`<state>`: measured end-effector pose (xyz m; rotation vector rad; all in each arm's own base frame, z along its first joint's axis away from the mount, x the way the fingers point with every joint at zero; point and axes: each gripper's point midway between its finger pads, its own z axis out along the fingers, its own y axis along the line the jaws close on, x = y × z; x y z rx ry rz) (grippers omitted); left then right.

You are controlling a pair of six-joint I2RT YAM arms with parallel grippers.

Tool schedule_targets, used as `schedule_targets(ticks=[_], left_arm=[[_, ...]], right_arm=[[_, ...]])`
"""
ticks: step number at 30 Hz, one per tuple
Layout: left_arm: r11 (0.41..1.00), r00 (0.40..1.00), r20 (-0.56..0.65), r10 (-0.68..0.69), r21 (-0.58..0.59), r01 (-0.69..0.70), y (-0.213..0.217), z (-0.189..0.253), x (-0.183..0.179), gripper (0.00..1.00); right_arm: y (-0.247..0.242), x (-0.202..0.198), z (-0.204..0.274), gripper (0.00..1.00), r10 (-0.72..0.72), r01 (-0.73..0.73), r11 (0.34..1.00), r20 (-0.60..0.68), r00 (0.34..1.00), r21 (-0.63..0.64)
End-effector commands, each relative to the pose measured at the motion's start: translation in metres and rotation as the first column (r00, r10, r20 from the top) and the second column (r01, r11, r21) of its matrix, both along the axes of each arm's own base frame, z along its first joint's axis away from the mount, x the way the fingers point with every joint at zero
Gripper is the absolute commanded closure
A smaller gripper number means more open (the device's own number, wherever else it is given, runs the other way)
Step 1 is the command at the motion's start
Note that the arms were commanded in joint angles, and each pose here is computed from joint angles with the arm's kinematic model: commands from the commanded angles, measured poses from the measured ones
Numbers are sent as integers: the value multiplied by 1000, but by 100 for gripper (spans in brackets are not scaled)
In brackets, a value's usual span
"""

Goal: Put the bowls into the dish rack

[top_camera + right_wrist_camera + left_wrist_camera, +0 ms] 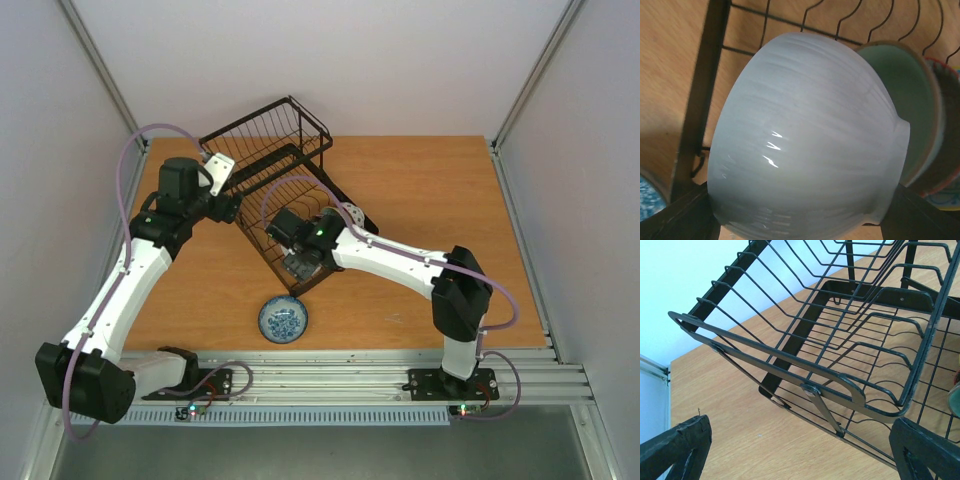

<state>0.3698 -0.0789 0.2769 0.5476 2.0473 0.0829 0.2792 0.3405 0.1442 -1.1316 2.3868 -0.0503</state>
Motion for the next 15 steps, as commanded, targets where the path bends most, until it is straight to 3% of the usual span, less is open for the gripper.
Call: schedule_targets(ticks=[1, 7, 15], left_arm=[[999, 999, 40, 14, -30, -13, 2, 9, 7, 3], [999, 999, 33, 5, -37, -3, 0, 8, 6, 2], [999, 1000, 26, 5, -36, -4, 0, 5, 6, 2]], right_arm=[[2, 14, -1, 99, 11, -7, 998, 67, 998, -66], [3, 16, -17, 99, 16, -7, 991, 73, 997, -130], [12, 7, -30, 99, 52, -52, 991, -1, 999, -125]])
